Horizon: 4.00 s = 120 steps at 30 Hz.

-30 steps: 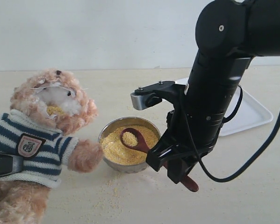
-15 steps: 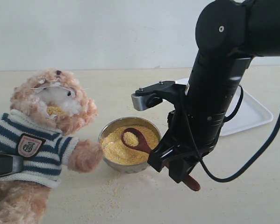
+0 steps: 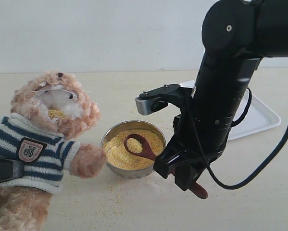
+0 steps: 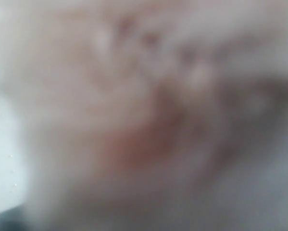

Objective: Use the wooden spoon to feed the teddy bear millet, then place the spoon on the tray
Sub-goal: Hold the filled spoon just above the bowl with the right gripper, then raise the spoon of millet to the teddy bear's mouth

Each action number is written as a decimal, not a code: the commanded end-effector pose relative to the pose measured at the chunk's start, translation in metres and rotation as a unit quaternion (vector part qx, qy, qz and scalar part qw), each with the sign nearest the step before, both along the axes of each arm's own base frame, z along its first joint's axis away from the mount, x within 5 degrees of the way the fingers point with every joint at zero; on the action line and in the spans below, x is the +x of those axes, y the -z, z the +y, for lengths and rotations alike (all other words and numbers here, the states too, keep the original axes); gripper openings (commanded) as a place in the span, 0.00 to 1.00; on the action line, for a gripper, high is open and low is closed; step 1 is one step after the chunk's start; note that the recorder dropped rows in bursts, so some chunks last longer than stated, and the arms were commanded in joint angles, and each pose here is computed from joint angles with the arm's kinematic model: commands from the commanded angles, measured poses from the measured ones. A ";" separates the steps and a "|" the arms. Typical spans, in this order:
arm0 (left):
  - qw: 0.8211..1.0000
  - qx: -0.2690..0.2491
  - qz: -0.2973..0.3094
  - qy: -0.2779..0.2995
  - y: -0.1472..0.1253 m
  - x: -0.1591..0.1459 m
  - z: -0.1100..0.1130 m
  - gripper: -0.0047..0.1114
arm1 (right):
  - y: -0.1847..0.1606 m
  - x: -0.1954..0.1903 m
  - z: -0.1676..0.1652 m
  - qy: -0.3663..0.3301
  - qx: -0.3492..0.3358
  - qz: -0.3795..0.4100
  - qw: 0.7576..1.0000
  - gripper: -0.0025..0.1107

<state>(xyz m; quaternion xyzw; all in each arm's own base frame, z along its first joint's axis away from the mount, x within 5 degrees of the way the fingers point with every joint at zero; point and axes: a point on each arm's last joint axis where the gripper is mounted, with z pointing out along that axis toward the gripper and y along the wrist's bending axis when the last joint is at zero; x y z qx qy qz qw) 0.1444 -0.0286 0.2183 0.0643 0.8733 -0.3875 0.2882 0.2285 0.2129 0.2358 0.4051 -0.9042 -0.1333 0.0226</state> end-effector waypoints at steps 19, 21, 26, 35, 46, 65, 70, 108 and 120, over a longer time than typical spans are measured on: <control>1.000 -0.011 -0.005 0.001 -0.002 -0.001 -0.002 0.08 | -0.013 -0.009 -0.002 -0.007 0.009 -0.003 1.000 0.03; 1.000 -0.011 -0.005 0.001 -0.002 -0.001 -0.002 0.08 | -0.012 -0.008 -0.002 -0.007 0.008 -0.001 1.000 0.03; 1.000 -0.011 -0.005 0.001 -0.002 -0.001 -0.002 0.08 | -0.013 -0.010 -0.001 -0.011 0.008 -0.002 1.000 0.03; 1.000 -0.011 -0.005 0.001 -0.002 -0.001 -0.002 0.08 | -0.013 -0.011 0.002 -0.015 0.009 -0.008 1.000 0.03; 1.000 -0.011 -0.005 0.001 -0.002 -0.001 -0.002 0.08 | -0.013 -0.011 0.002 -0.017 0.009 -0.007 1.000 0.03; 1.000 -0.011 -0.005 0.001 -0.002 -0.001 -0.002 0.08 | -0.012 -0.010 0.000 -0.024 0.003 -0.014 1.000 0.03; 1.000 -0.011 -0.005 0.001 -0.002 -0.001 -0.002 0.08 | -0.012 -0.011 0.000 -0.026 0.001 -0.013 1.000 0.03; 1.000 -0.011 -0.005 0.001 -0.002 -0.001 -0.002 0.08 | -0.012 -0.010 -0.004 -0.036 -0.017 -0.021 0.999 0.03; 1.000 -0.011 -0.005 0.001 -0.002 -0.001 -0.002 0.08 | -0.012 -0.019 0.019 -0.069 0.014 -0.065 0.995 0.03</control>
